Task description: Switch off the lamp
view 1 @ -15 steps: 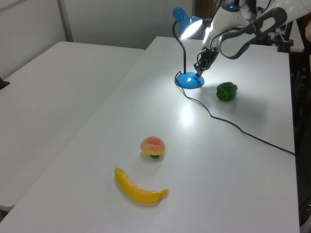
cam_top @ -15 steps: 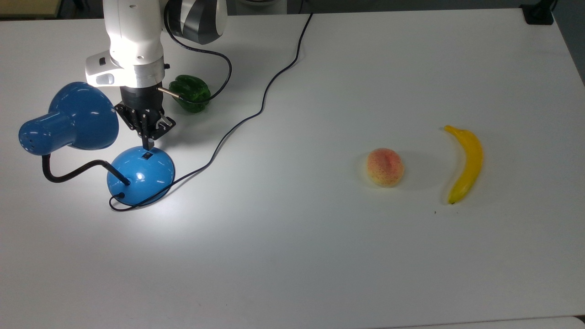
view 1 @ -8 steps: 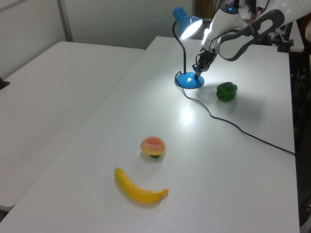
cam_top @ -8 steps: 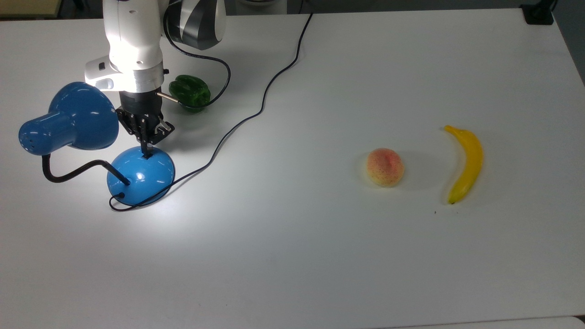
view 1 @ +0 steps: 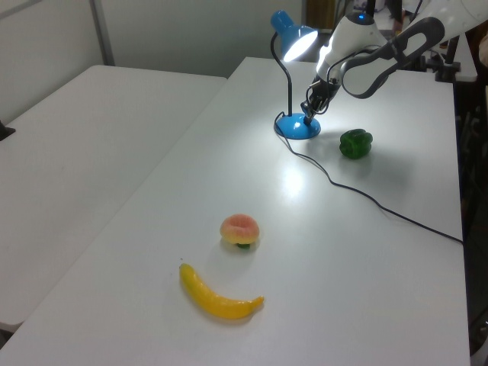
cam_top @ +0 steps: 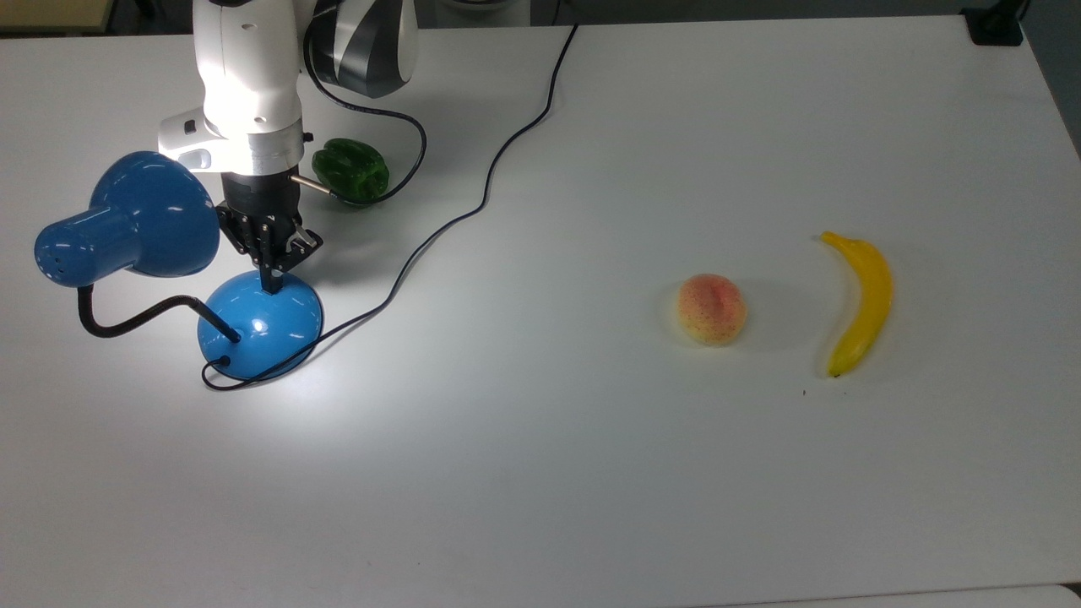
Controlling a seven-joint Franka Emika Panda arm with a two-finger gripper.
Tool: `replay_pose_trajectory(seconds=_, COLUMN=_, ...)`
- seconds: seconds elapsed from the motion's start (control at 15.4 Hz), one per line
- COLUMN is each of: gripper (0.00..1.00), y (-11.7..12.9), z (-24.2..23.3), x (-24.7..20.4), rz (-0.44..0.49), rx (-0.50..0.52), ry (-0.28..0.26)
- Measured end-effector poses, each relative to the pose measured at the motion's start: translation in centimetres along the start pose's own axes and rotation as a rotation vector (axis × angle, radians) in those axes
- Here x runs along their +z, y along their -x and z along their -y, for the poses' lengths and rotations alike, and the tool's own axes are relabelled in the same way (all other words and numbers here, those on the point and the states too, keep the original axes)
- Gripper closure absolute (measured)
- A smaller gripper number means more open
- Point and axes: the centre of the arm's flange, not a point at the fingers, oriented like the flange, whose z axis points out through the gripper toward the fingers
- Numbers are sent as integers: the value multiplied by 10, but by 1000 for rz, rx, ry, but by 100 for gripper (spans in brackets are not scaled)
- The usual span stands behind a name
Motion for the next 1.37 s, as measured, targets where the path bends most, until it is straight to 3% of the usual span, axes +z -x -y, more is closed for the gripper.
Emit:
replay_pose_trajectory(seconds=0.39, gripper=99, y=2, z=0, x=2, rz=15, rx=-3, ry=5)
replay_pose_trajectory(seconds=0.85, gripper=99, y=22, z=-2, x=7, rz=209, rx=-8, ry=47)
replay_pose_trajectory(seconds=1.11, gripper=99, y=17, z=8, x=-26, rz=242, rx=-20, ry=48)
replay_pose_trajectory(seconds=1.37, gripper=99, y=17, z=48, x=-79, rz=284, rx=-80, ry=29)
